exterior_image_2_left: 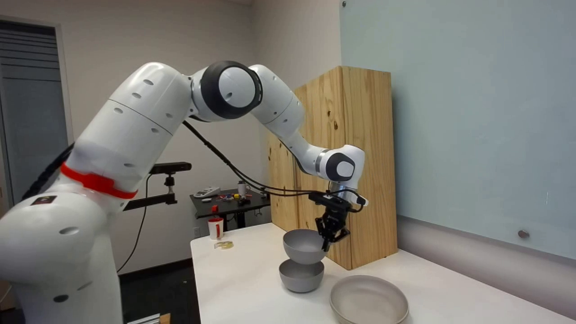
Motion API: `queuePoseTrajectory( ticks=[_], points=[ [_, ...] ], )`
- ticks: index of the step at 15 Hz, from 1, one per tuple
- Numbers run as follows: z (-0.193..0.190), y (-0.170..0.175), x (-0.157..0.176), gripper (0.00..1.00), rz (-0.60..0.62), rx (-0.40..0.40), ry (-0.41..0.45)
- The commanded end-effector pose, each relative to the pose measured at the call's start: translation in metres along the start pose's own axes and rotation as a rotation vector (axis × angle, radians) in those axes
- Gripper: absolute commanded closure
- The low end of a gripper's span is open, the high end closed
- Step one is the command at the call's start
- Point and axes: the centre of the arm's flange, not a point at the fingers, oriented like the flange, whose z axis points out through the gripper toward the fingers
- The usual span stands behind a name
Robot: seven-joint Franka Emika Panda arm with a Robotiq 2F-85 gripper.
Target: Put the right bowl in the left bowl, then put the bowls on the plate
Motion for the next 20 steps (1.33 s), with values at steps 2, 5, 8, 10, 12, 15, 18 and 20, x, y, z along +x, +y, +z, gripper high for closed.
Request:
queuePoseTrajectory(
  ticks=[2,5,8,10,12,15,18,20],
  points=[
    [0.034,0.007,-0.012,0.99,-0.001,-0.016,-0.042],
    [0.046,0.022,-0.019,0.99,0.02,-0.015,-0.058],
    [0.053,0.033,-0.023,0.99,0.037,-0.008,-0.072],
    [0.053,0.035,-0.025,0.99,0.034,-0.006,-0.07],
    [0.052,0.031,-0.02,0.99,0.029,-0.005,-0.06],
    [0.046,0.018,-0.01,0.99,0.014,-0.018,-0.03],
    [0.046,0.004,-0.004,0.99,-0.017,-0.034,-0.02],
    [0.05,-0.005,-0.002,0.99,-0.035,-0.042,-0.022]
  ],
)
